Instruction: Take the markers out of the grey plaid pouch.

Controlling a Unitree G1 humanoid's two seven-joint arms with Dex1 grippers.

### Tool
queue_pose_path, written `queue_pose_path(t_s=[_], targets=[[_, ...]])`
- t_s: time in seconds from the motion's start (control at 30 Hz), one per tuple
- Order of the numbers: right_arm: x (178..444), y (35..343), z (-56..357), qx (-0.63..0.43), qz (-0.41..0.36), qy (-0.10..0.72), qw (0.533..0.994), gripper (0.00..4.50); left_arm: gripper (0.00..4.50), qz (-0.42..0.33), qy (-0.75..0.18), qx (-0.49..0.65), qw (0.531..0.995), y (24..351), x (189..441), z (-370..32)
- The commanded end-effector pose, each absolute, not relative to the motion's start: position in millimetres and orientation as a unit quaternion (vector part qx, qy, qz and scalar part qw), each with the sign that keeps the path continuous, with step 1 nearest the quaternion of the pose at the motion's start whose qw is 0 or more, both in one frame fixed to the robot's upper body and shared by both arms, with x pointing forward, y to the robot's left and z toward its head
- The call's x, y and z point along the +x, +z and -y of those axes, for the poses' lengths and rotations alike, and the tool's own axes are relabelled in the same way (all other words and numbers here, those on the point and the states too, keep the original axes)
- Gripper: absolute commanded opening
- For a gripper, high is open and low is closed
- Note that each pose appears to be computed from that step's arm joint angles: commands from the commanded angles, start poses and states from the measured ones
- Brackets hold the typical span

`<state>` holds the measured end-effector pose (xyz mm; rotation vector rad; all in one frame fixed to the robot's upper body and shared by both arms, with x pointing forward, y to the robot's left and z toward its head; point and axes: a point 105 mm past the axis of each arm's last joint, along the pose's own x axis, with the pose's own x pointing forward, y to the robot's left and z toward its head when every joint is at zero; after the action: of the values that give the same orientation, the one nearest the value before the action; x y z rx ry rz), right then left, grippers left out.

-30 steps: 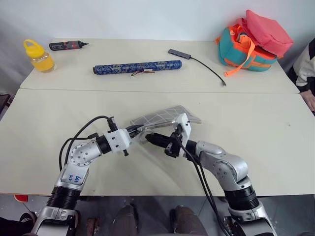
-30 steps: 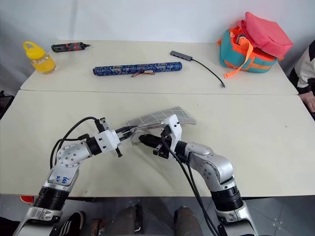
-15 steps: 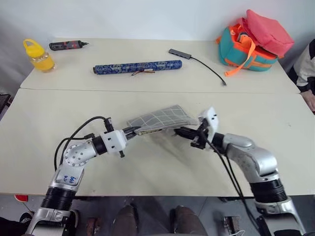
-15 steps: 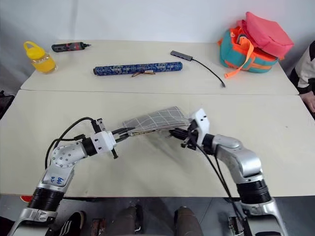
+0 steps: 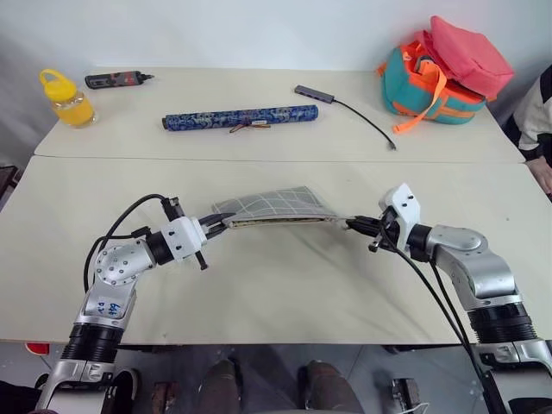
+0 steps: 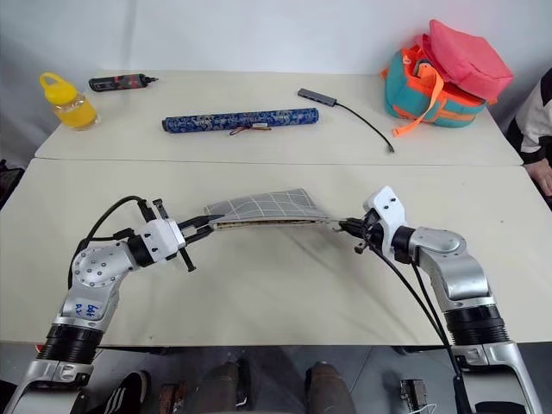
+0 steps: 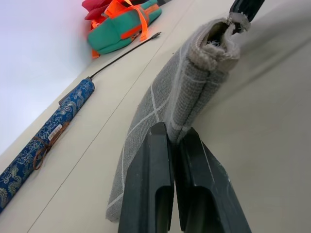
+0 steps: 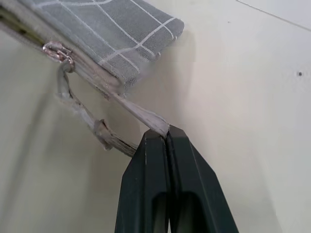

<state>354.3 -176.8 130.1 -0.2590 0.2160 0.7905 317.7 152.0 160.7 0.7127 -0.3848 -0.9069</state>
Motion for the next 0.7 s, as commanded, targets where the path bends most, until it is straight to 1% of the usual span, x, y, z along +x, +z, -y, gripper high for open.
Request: queue_pose_path(t_s=[0.03,0.13,0.2,0.23,0.27,0.3,0.4,0.47,0.57,0.63,0.7], targets=[[356.8,140.9,196.3,-0.159,-0.094,0.359,0.915,0.03,0.00,0.199,-0.416,0.324,0.826,171.9,316.1,-160.2],[356.3,140.5,197.6,-0.169,-0.094,0.358,0.913,0.03,0.00,0.198,-0.411,0.313,0.833,171.9,316.2,-162.3],[356.2,148.3,190.4,-0.159,-0.072,0.370,0.913,0.03,0.00,0.200,-0.409,0.301,0.838,173.2,317.3,-160.8],[356.3,152.3,187.9,-0.142,-0.067,0.373,0.914,0.19,0.00,0.201,-0.410,0.298,0.838,173.1,317.3,-159.1],[356.4,154.8,186.7,-0.129,-0.064,0.375,0.916,0.43,0.00,0.201,-0.411,0.297,0.838,172.9,317.1,-157.9],[354.7,156.2,184.7,-0.146,-0.062,0.383,0.910,0.59,0.00,0.202,-0.412,0.297,0.838,172.6,316.9,-156.4],[347.9,158.1,182.7,-0.173,-0.072,0.406,0.894,1.67,0.00,0.201,-0.412,0.295,0.838,172.1,316.6,-155.0],[345.4,161.5,189.6,-0.193,-0.082,0.408,0.888,2.31,0.00,0.199,-0.412,0.295,0.839,171.8,316.9,-155.6],[347.6,178.4,203.5,-0.228,-0.080,0.393,0.887,3.35,0.00,0.194,-0.411,0.291,0.842,170.9,317.7,-156.9],[351.9,199.0,207.0,-0.234,-0.056,0.380,0.893,3.35,0.00,0.190,-0.413,0.288,0.843,169.9,318.2,-157.2],[355.0,217.7,202.2,-0.230,-0.027,0.376,0.897,3.35,0.00,0.187,-0.415,0.284,0.844,168.9,318.8,-156.8]])
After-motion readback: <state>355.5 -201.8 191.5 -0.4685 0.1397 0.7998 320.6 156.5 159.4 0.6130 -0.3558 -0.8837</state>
